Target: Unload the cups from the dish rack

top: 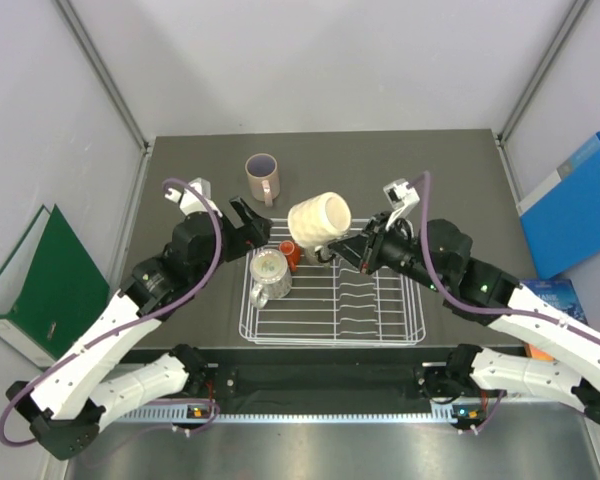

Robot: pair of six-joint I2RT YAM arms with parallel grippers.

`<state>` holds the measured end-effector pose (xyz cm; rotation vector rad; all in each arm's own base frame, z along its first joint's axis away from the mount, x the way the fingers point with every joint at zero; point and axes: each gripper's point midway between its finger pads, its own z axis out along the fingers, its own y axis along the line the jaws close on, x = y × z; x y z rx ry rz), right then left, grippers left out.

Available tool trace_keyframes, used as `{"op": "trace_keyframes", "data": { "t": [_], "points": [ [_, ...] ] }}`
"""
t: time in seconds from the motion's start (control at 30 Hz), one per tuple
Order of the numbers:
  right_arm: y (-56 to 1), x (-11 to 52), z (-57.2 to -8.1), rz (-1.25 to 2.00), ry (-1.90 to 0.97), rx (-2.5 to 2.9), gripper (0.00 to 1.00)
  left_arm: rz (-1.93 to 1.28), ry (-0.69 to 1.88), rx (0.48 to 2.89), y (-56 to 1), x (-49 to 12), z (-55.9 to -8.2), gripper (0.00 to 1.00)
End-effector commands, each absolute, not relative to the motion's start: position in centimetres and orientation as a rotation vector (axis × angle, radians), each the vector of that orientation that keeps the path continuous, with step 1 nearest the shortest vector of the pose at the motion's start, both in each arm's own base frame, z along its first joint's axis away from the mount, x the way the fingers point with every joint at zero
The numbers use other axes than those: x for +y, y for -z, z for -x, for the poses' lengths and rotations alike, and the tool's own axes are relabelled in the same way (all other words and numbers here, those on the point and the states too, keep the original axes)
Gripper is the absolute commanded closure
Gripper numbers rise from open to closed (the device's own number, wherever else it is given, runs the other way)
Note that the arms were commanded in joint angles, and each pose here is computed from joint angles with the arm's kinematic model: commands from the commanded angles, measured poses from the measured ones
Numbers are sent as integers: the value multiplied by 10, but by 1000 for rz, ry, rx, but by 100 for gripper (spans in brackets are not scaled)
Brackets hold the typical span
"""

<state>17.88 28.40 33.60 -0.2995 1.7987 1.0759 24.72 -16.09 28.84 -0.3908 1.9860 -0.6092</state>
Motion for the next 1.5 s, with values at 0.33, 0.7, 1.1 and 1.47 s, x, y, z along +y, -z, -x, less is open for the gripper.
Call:
{"op": "trace_keyframes", "data": {
  "t": [0.33, 0.7, 1.1, 1.47],
  "points": [
    [-401, 283, -156, 206, -1542, 1433, 100, 379, 1242, 1525, -382, -199, -228, 2],
    [-407, 283, -145, 223, -1649, 1362, 100, 228, 1535, 1513, -386, -241, -205, 9],
    [-396, 277, -143, 181, -1742, 1330, 100, 72, 1718, 1501, -389, -266, -185, 35],
    [-388, 283, -147, 191, -1800, 1340, 100, -69, 1910, 1482, -386, -287, -166, 48]
  ]
}}
